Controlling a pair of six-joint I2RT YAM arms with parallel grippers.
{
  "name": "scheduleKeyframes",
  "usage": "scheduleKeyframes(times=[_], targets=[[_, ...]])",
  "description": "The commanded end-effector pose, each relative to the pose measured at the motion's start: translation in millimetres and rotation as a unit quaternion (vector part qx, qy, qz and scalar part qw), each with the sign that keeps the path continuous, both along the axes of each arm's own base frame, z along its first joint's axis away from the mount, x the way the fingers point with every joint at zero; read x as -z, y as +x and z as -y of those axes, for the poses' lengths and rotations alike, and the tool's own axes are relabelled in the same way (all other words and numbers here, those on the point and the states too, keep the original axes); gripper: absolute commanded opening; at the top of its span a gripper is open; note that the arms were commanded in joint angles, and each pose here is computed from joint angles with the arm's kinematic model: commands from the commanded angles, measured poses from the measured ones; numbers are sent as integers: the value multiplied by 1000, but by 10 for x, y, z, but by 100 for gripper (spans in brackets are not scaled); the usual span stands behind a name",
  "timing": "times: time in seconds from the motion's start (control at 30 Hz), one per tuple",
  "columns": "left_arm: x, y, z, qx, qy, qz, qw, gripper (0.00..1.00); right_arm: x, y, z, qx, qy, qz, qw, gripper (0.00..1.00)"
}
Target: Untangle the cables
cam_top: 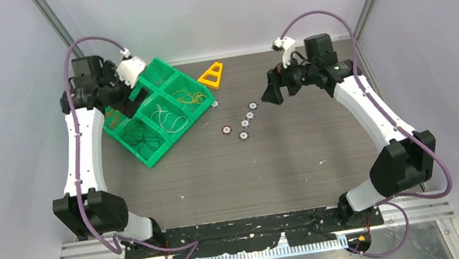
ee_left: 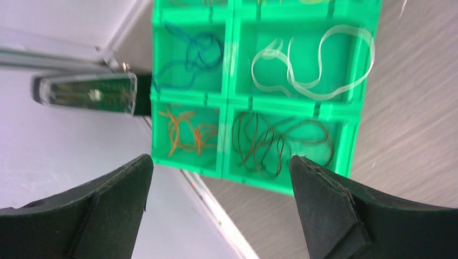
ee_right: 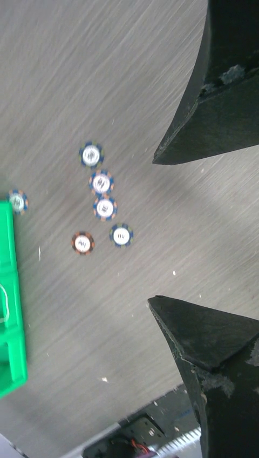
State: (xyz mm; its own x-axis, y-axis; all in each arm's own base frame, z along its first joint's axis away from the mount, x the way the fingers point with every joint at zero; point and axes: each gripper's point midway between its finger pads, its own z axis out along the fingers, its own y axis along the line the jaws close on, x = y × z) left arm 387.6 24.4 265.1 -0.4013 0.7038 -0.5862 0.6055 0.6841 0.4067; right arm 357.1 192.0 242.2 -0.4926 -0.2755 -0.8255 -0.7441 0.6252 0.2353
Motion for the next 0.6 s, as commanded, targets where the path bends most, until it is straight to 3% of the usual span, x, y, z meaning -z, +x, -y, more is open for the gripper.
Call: scheduleKeyframes(times=[0.0,0.1,0.2,0.4,0.57], targets=[[-567,-24,531,-34,-75,46,996,100,-323,159,483,80,-14,74,994,96],[-660,-21,858,-87,-146,54,984,100,-217,165,773,132,-20,60,989,95],[-434,-104,1216,-105,-192,7,976,100,-96,162,1133,220,-34,54,973,95],[177,-298,1524,-128,-218,-77,964,100,338,-165,1475,289,-83,39,953,95],[260,-409,1490,-138,-222,-83,962,100,403,-381,1594,315,-100,42,943,95]])
